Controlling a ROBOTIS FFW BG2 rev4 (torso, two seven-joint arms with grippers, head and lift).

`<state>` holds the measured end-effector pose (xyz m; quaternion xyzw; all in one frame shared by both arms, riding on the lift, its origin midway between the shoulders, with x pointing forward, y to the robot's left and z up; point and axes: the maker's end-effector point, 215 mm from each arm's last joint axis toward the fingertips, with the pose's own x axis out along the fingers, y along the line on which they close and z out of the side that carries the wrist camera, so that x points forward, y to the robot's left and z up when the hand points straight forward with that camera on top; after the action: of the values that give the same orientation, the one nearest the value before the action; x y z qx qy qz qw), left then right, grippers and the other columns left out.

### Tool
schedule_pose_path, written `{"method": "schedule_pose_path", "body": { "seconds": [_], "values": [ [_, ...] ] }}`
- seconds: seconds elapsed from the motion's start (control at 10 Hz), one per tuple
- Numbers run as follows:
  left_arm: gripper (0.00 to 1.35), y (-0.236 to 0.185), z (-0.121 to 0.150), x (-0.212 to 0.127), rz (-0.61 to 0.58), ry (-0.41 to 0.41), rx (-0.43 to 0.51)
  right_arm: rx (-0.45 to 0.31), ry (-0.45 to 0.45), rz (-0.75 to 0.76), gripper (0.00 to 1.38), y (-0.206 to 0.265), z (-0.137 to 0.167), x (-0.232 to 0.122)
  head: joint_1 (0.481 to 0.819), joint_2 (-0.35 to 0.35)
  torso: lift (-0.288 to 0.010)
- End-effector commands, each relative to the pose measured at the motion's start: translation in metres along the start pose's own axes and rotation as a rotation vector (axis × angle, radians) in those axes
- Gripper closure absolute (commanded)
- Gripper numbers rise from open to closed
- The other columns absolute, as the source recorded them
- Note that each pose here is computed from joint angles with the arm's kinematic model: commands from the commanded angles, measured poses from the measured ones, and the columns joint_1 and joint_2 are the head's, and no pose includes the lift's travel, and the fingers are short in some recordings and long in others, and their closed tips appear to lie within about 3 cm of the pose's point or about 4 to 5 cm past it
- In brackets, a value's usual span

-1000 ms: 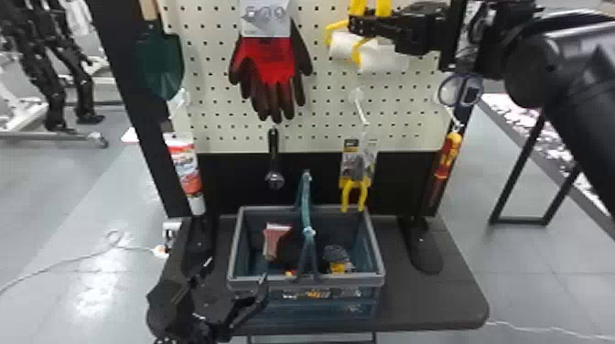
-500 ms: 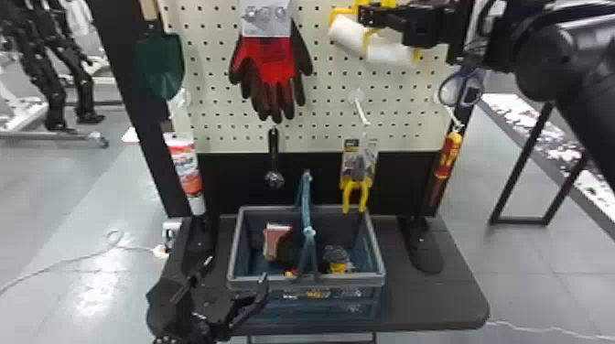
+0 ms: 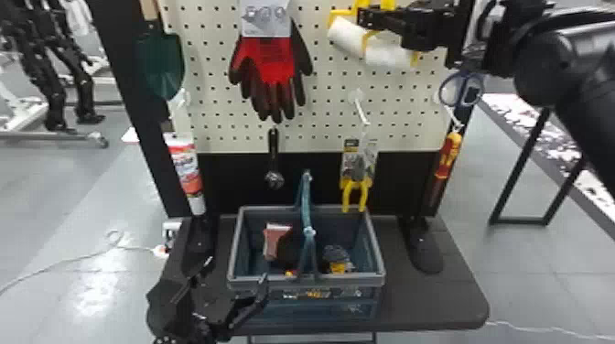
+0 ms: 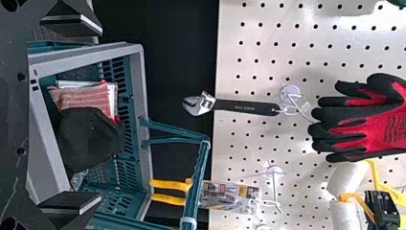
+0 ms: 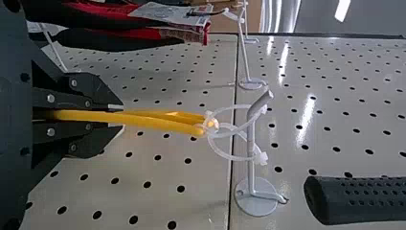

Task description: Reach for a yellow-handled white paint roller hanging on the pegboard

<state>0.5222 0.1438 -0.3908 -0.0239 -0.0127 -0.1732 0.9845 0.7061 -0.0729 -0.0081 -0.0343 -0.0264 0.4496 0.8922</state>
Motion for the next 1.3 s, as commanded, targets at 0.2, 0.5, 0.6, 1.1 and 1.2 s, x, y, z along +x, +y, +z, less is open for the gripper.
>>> {"method": "schedule_pose_path", "body": {
  "seconds": [0.2, 0.5, 0.6, 1.1, 1.2],
  "values": [
    [0.1, -0.001, -0.002, 0.0, -0.001, 0.005, -0.001, 0.017, 0.001, 0.002, 1.29, 0.0, -0.007, 0.0, 0.549, 0.0, -0.1],
    [0.1, -0.002, 0.001, 0.002, -0.005, 0.001, 0.0, 0.017, -0.01, 0.002, 1.29, 0.0, -0.005, 0.0, 0.549, 0.0, -0.1],
    [0.1, -0.002, 0.0, 0.001, -0.005, 0.002, -0.001, 0.017, -0.015, 0.002, 1.29, 0.0, -0.005, 0.0, 0.549, 0.0, -0.1],
    [0.1, -0.001, 0.0, 0.001, -0.002, 0.0, -0.005, -0.02, -0.053, -0.077, 0.4, -0.012, 0.0, -0.006, 0.549, 0.0, -0.1],
    [0.1, 0.0, 0.0, 0.001, 0.0, -0.001, -0.006, -0.033, -0.062, -0.118, 0.0, -0.02, 0.001, -0.013, 0.549, 0.0, -0.1]
  ]
}}
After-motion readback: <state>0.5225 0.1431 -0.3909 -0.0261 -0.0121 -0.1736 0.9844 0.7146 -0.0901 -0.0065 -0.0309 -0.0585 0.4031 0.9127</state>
